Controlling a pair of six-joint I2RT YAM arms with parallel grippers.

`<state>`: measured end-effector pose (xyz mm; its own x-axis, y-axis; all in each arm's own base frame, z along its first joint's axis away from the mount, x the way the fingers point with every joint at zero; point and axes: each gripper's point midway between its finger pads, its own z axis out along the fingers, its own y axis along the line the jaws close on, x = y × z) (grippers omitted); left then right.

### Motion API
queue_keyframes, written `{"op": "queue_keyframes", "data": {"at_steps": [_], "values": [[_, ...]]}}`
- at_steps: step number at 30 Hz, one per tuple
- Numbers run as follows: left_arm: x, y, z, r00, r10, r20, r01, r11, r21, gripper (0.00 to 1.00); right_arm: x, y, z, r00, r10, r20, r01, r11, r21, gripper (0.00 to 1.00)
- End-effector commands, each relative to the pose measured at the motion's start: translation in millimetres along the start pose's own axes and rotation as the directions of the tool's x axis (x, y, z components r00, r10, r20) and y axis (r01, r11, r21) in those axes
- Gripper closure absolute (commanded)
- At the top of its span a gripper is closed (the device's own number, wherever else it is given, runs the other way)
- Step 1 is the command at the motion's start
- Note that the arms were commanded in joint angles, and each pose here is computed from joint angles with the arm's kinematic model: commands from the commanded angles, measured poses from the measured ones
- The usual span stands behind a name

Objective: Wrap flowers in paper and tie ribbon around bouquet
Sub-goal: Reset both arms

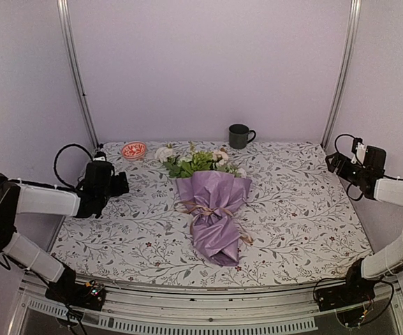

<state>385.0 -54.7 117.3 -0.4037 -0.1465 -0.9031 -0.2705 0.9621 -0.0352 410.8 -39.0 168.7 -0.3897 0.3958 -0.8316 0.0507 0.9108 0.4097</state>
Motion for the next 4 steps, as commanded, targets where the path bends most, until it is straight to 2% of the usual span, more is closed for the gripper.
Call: {"op": "queue_keyframes", "data": {"at_steps": [1,4], "values": [[-24.6,6.0,-6.5,0.989,-0.05,0.137,0.051,0.999,-0.008,0.01,17.9,-13.3,4.4,0.999,-0.037,0.037,0.036,0.999,0.022,0.01],[-27.2,4.0,-9.6,0.988,-0.046,0.145,0.044,0.999,0.015,0.01,27.5,-16.3,4.4,0.999,-0.033,0.037,0.032,0.999,0.017,0.01]]}}
